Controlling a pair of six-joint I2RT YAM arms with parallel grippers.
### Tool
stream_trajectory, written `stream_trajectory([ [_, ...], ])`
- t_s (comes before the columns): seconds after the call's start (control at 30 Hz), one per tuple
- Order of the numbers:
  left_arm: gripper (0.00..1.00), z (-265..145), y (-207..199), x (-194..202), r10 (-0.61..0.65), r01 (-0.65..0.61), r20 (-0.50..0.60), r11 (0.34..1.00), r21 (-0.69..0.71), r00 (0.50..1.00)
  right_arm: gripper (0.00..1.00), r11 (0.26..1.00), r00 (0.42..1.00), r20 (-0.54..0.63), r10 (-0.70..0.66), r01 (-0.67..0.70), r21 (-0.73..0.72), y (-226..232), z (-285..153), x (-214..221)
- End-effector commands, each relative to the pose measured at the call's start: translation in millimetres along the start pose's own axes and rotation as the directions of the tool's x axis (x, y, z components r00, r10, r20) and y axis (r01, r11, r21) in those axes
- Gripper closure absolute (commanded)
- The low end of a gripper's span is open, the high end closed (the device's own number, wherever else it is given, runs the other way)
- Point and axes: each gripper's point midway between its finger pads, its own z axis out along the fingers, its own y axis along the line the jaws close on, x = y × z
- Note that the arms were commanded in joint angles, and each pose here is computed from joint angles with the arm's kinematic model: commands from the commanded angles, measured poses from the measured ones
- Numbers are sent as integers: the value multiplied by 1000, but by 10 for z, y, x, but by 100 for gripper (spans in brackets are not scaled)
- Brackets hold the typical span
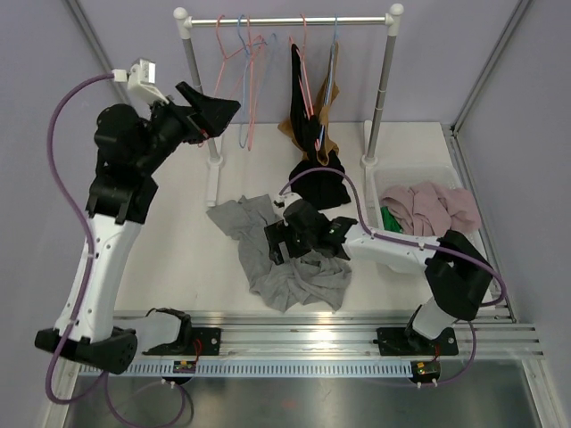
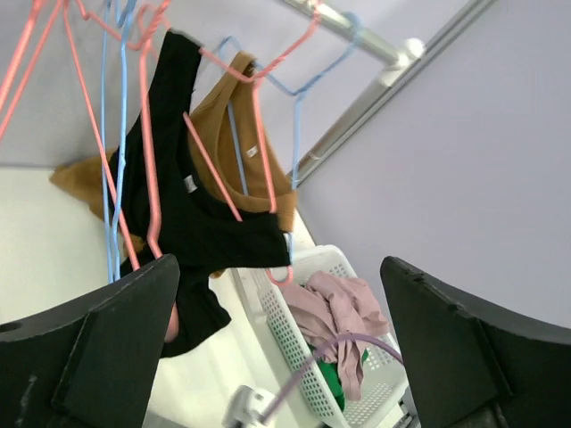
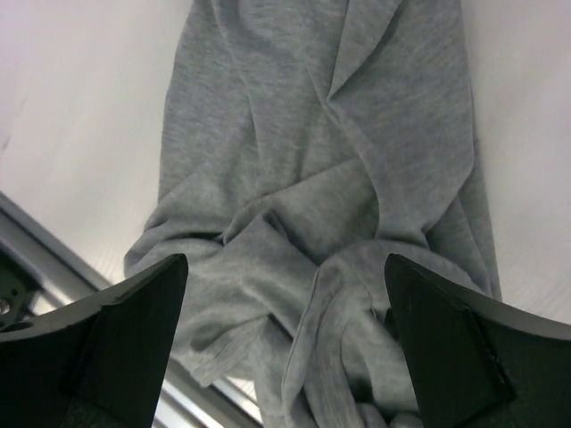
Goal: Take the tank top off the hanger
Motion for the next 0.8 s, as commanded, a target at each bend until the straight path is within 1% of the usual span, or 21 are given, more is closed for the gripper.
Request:
stream_trajectory([
  [0.0, 1, -498, -227, -45, 100, -102, 42, 994, 41, 994, 1, 990, 993, -4, -120, 120, 72, -5, 195, -83],
  [0.03, 1, -722, -250, -4, 119, -122, 63, 992, 36, 991, 0, 985, 989, -12, -150, 150, 89, -22, 243, -80],
  [0.1, 1, -940, -244, 44, 128, -131, 92, 991, 23, 987, 1, 971, 983, -35, -181, 184, 155, -107, 395, -65],
  [0.13, 1, -1122, -225, 116, 140, -142, 109, 990, 14, 984, 1, 964, 979, -47, -199, 204, 169, -130, 445, -52],
  [0.2, 1, -1315, -168, 205, 148, -147, 116, 989, -14, 982, 0, 948, 975, -70, -209, 220, 229, -214, 570, -26],
  [0.23, 1, -1488, -167, 240, 175, -173, 135, 985, -24, 975, 0, 942, 973, -81, -216, 229, 246, -237, 598, -1],
  [0.27, 1, -1566, -91, 330, 177, -172, 111, 984, -54, 978, 0, 935, 971, -98, -218, 237, 264, -278, 657, 55],
  [0.3, 1, -1639, -13, 342, 201, -190, 115, 977, -96, 973, 2, 929, 969, -99, -226, 245, 276, -283, 670, 60],
  [0.33, 1, -1722, 9, 358, 213, -200, 121, 973, -113, 970, 6, 929, 968, -107, -227, 248, 276, -287, 699, 91],
  [0.37, 1, -1851, 49, 431, 222, -207, 113, 969, -131, 968, 14, 925, 966, -122, -227, 253, 282, -318, 739, 141],
  [0.43, 1, -1974, 114, 502, 260, -243, 105, 958, -155, 960, 34, 926, 961, -148, -235, 268, 267, -321, 786, 214],
  [0.47, 1, -2071, 162, 594, 273, -256, 97, 953, -163, 957, 42, 924, 959, -159, -235, 271, 268, -334, 805, 245],
  [0.5, 1, -2110, 228, 639, 287, -267, 93, 946, -182, 954, 63, 927, 956, -172, -238, 276, 252, -321, 804, 283],
  [0.53, 1, -2146, 287, 677, 314, -292, 88, 936, -198, 946, 72, 927, 953, -173, -248, 285, 244, -296, 801, 297],
  [0.57, 1, -2197, 349, 717, 328, -304, 88, 928, -217, 940, 91, 927, 953, -170, -251, 287, 242, -289, 788, 296],
  [0.6, 1, -2250, 523, 788, 349, -314, 89, 909, -273, 933, 100, 929, 956, -155, -250, 282, 241, -274, 717, 251],
  [0.63, 1, -2288, 589, 830, 356, -318, 88, 902, -292, 930, 100, 932, 959, -138, -247, 274, 237, -246, 673, 211],
  [0.67, 1, -2321, 726, 862, 361, -312, 87, 886, -344, 929, 100, 939, 965, -93, -243, 259, 227, -180, 539, 79],
  [0.7, 1, -2366, 877, 931, 373, -314, 86, 866, -388, 924, 100, 941, 967, -82, -240, 253, 226, -171, 457, 49],
  [0.77, 1, -2389, 1026, 1015, 379, -312, 79, 849, -425, 922, 100, 948, 976, -30, -218, 219, 230, -125, 255, -98],
])
